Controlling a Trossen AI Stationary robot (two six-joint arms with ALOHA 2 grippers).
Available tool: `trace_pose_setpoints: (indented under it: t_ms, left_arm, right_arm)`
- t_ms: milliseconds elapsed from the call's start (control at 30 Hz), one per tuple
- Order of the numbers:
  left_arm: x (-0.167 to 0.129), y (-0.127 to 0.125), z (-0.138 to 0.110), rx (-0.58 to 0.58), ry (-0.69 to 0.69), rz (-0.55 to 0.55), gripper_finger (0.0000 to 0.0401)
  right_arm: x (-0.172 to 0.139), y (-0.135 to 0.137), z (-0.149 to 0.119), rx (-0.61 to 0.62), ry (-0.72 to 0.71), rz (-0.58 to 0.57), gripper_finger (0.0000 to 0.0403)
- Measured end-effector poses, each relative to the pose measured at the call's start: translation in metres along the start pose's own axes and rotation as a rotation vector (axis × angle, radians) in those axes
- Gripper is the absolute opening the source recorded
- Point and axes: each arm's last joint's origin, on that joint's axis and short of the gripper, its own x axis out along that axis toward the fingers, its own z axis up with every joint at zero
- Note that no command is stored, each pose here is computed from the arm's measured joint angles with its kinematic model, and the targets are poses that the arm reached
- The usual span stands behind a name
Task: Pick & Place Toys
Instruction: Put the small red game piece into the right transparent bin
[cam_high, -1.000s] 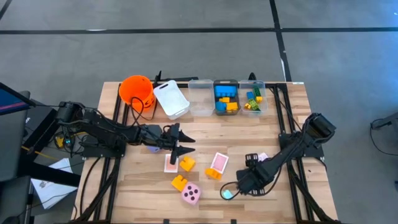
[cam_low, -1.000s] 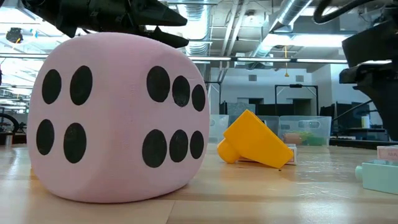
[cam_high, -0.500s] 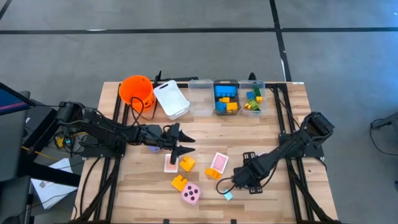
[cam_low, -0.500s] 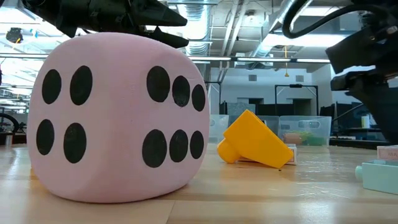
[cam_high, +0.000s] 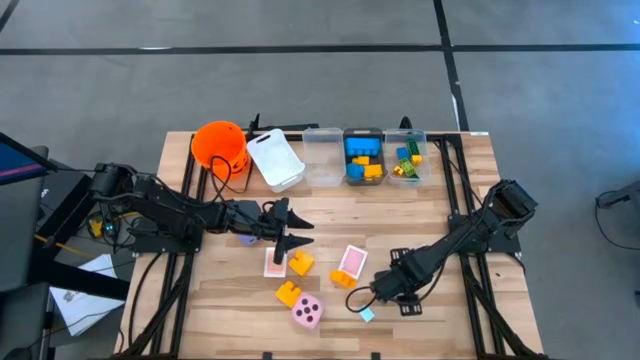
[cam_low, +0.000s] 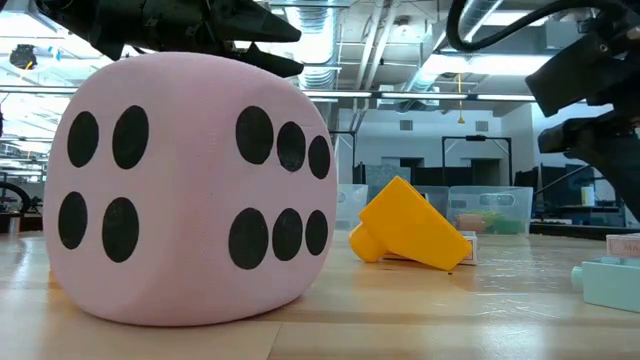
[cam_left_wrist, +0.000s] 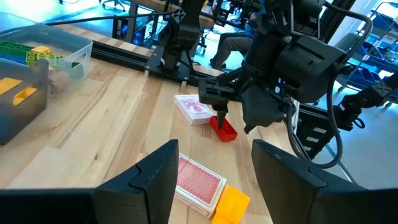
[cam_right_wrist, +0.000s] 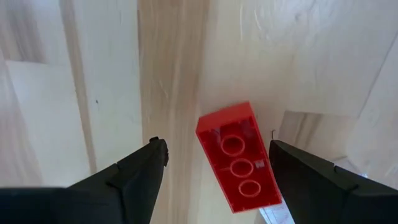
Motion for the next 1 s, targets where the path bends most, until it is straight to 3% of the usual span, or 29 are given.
trace_pose_setpoints:
  t_ms: [300, 500, 600, 767, 900, 1000]
  left_arm:
    - [0.0, 0.0, 0.0, 0.0, 0.002, 0.001, 0.0198]
    - [0.0, 0.001, -0.001, 0.001, 0.014, 0.005, 0.0198]
    - [0.0, 0.001, -0.002, 0.002, 0.018, 0.007, 0.0198]
    - [0.0, 0.001, -0.003, 0.003, 0.026, 0.009, 0.0198]
    - [0.0, 0.001, -0.003, 0.003, 0.026, 0.009, 0.0198]
    - [0.0, 0.001, -0.003, 0.003, 0.026, 0.009, 0.0198]
  right_arm:
    - [0.015, -0.004, 0.011, 0.037, 0.001, -0.004, 0.0281]
    - [0.036, -0.005, 0.01, 0.027, 0.126, -0.05, 0.0273]
    - [0.039, -0.003, 0.012, 0.032, 0.144, -0.063, 0.0237]
    - [0.027, 0.002, 0.016, 0.04, 0.118, -0.08, 0.0127]
    - [0.006, 0.009, 0.021, 0.101, 0.065, -0.077, 0.0134]
    - [-0.011, 0.01, 0.022, 0.228, 0.008, -0.143, 0.0134]
